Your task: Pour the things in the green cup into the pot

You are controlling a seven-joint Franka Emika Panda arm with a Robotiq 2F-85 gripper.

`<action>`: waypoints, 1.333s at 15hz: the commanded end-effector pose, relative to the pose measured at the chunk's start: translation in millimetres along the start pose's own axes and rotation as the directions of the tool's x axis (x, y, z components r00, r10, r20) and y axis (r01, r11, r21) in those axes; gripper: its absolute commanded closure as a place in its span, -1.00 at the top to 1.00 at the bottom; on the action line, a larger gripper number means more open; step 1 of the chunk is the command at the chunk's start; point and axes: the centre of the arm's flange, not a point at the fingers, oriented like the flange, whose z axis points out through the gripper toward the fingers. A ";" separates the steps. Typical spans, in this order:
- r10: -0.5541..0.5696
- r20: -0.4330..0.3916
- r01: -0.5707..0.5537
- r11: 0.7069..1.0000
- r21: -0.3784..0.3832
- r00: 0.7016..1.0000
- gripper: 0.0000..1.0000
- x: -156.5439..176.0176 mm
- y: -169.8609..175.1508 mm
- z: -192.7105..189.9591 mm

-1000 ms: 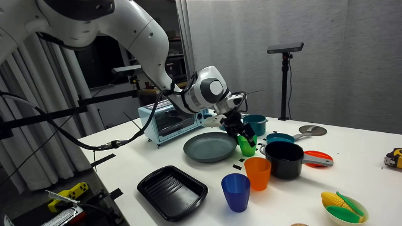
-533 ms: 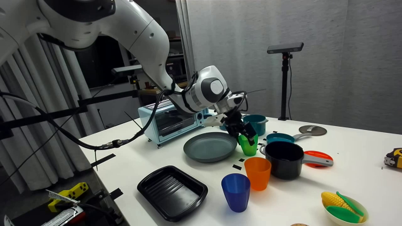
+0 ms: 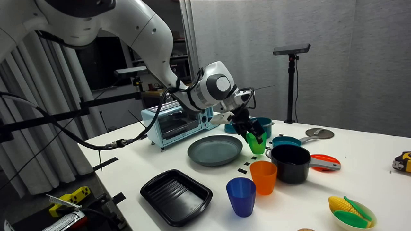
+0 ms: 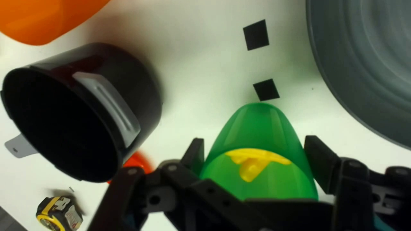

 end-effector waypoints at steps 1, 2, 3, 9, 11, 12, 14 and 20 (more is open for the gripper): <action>0.051 0.016 -0.052 0.998 0.030 0.999 0.10 5.2 30.8 -33.0; 0.067 0.015 -0.068 0.997 0.033 0.998 0.10 6.7 37.9 -38.7; 0.085 0.019 -0.086 0.995 0.040 0.996 0.10 7.4 46.0 -44.6; 0.206 0.090 -0.217 0.968 0.126 0.974 0.10 5.5 83.6 -67.8; 0.228 0.120 -0.247 0.954 0.173 0.966 0.10 2.7 93.7 -69.5; 0.240 0.142 -0.265 0.944 0.196 0.960 0.10 1.3 99.8 -67.4; 0.265 0.185 -0.306 0.918 0.252 0.946 0.10 -2.8 112.0 -62.5; 0.316 0.279 -0.401 0.851 0.340 0.907 0.10 -15.4 150.9 -46.2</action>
